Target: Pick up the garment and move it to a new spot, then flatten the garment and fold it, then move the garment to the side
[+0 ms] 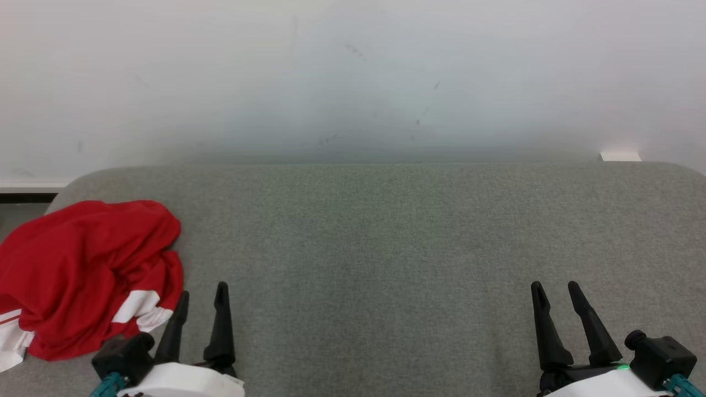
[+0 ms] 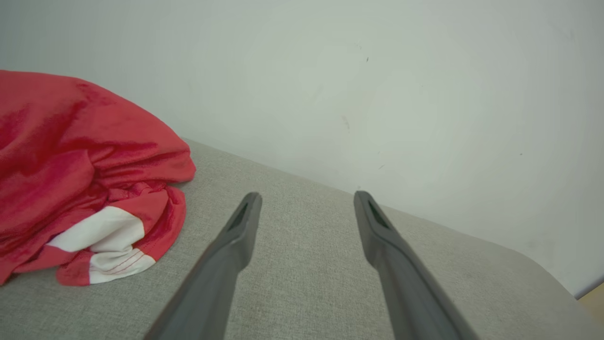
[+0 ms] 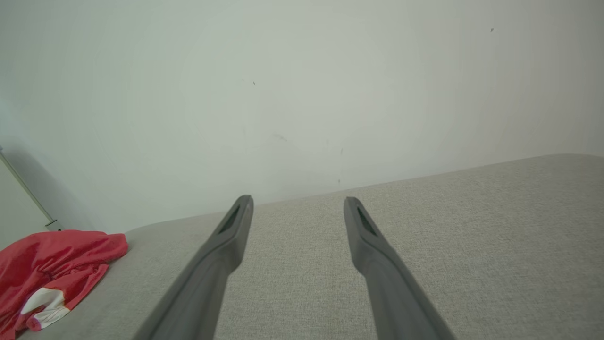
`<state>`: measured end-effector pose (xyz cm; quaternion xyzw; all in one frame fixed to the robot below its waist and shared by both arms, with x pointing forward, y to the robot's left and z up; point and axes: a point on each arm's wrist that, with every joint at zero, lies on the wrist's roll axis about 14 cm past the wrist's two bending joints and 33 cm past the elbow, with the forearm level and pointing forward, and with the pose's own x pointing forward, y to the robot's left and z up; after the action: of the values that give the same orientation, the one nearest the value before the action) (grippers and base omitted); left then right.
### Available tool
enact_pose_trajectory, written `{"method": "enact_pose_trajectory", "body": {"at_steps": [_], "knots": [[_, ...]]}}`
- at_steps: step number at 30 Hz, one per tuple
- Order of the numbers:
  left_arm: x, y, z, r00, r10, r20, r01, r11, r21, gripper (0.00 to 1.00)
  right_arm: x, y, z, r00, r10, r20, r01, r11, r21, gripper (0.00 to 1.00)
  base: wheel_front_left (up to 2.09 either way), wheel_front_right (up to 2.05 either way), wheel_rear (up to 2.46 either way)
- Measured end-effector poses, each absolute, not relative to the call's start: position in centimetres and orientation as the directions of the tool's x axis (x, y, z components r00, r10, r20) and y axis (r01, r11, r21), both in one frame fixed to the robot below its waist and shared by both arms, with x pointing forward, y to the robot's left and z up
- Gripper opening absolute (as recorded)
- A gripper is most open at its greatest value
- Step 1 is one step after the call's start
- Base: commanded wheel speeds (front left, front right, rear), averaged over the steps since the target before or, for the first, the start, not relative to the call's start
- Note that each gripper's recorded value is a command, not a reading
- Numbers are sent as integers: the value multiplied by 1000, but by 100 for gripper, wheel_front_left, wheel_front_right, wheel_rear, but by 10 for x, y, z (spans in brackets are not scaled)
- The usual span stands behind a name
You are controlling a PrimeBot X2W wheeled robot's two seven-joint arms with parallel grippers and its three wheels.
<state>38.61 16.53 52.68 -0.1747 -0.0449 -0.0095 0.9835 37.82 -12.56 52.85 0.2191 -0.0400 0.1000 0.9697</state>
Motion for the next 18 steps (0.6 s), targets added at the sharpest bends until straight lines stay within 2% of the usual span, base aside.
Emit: {"method": "enact_pose_trajectory", "body": {"at_steps": [18], "knots": [[386,158,534,991,-23,133,53,972,-230,100,377,-127,532,973,176,150,-218,916,336,100,0,0,0]]}}
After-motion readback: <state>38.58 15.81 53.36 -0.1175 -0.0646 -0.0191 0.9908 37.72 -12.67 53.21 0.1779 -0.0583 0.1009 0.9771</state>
